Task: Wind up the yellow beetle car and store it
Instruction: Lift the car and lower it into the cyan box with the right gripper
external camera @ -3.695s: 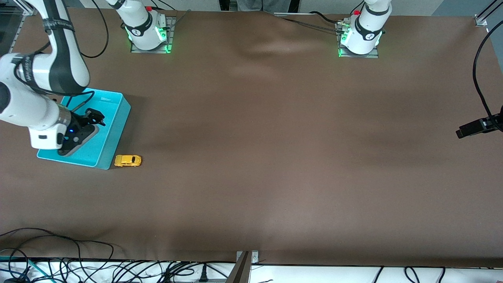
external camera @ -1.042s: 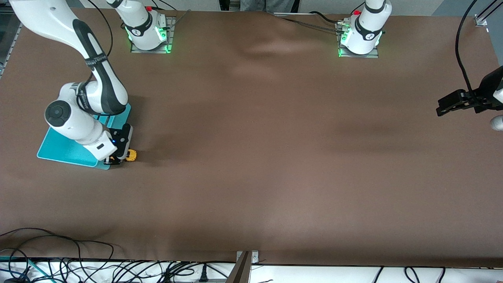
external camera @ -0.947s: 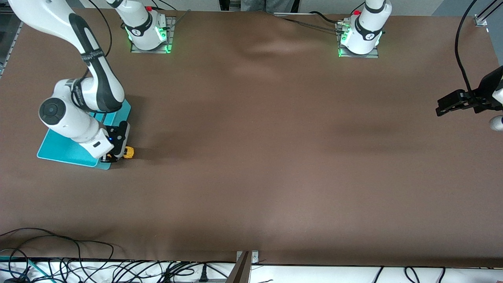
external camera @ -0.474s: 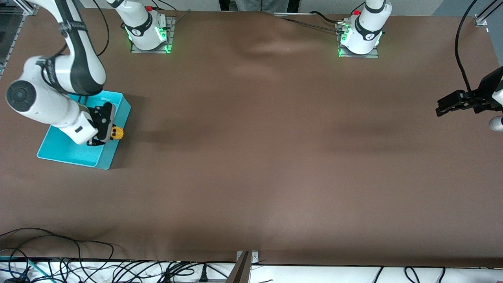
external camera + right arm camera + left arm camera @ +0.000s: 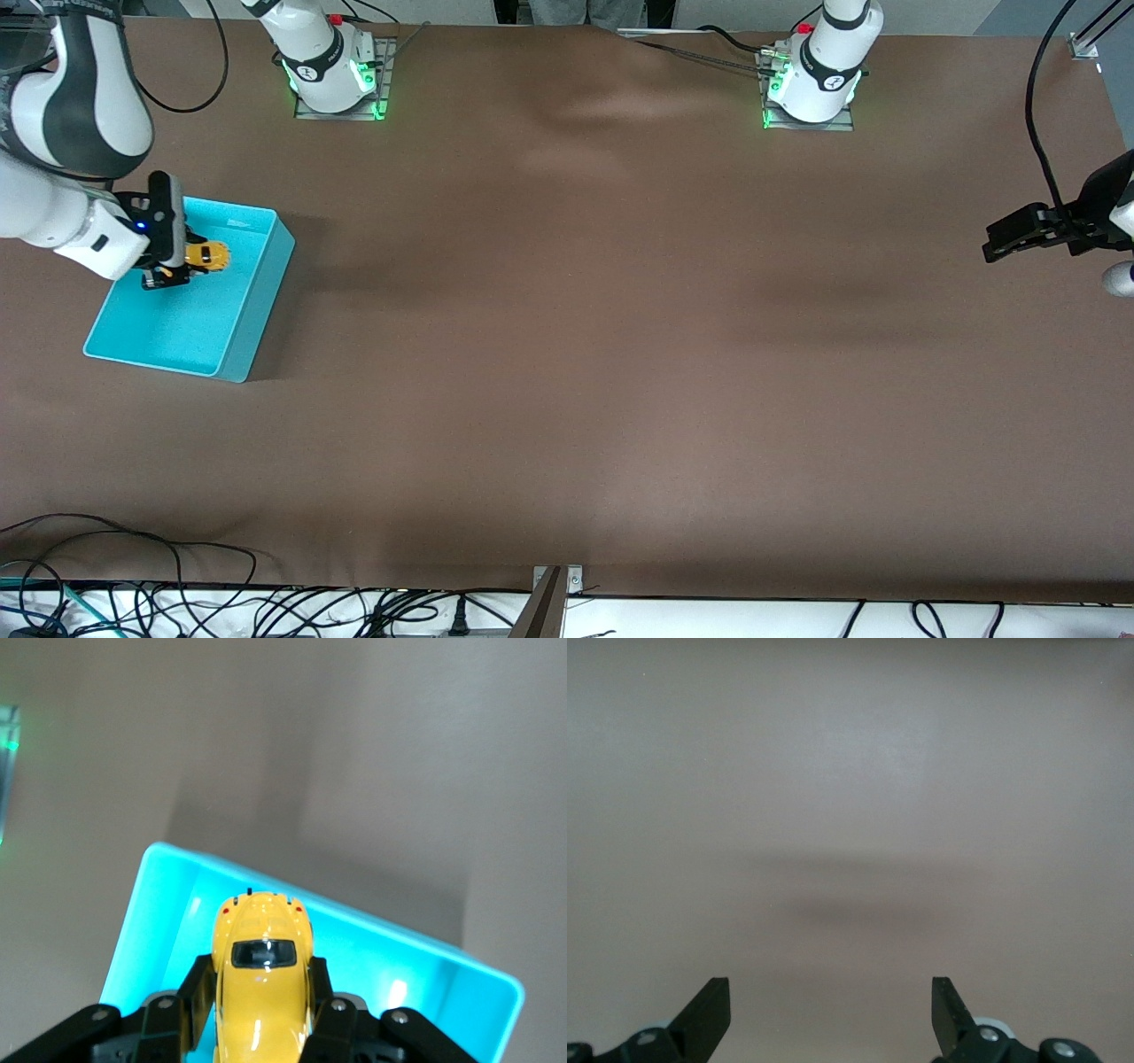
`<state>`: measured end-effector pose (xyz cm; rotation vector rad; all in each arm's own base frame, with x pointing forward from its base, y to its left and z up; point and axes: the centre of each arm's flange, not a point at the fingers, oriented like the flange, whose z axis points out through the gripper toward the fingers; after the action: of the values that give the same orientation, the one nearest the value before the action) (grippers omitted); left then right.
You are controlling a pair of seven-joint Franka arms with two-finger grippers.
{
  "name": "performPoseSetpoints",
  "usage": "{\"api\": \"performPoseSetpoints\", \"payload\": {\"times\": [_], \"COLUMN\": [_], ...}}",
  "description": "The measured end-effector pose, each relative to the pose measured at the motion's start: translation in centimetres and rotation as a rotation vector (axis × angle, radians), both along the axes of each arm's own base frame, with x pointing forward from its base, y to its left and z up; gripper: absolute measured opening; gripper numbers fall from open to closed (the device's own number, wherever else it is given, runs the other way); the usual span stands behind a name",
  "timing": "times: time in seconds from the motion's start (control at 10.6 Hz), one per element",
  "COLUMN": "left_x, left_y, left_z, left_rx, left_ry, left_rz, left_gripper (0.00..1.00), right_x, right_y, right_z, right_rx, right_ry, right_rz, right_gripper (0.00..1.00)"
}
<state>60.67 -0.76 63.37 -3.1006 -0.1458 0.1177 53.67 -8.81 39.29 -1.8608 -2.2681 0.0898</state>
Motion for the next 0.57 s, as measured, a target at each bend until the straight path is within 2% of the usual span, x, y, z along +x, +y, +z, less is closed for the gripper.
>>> {"api": "performPoseSetpoints", "payload": {"times": [0.28,0.57], "left_x": [0.0,0.0], "left_y": [-0.1,-0.2], "left_z": [0.0,0.0], "left_rx": [0.0,0.0], "left_ry": [0.0,0.0], "left_rz": [-0.001,-0.003], "left_gripper": [1.0,1.0], "right_x": [-1.9,-4.1], "right_y": [-4.7,-7.2], "right_z": [-2.0,-6.4], "right_rx": [0.05,0.047], "right_ry": [-0.005,-0.073], "right_rz": [0.122,0.183], "right_gripper": [0.48,0.48]}}
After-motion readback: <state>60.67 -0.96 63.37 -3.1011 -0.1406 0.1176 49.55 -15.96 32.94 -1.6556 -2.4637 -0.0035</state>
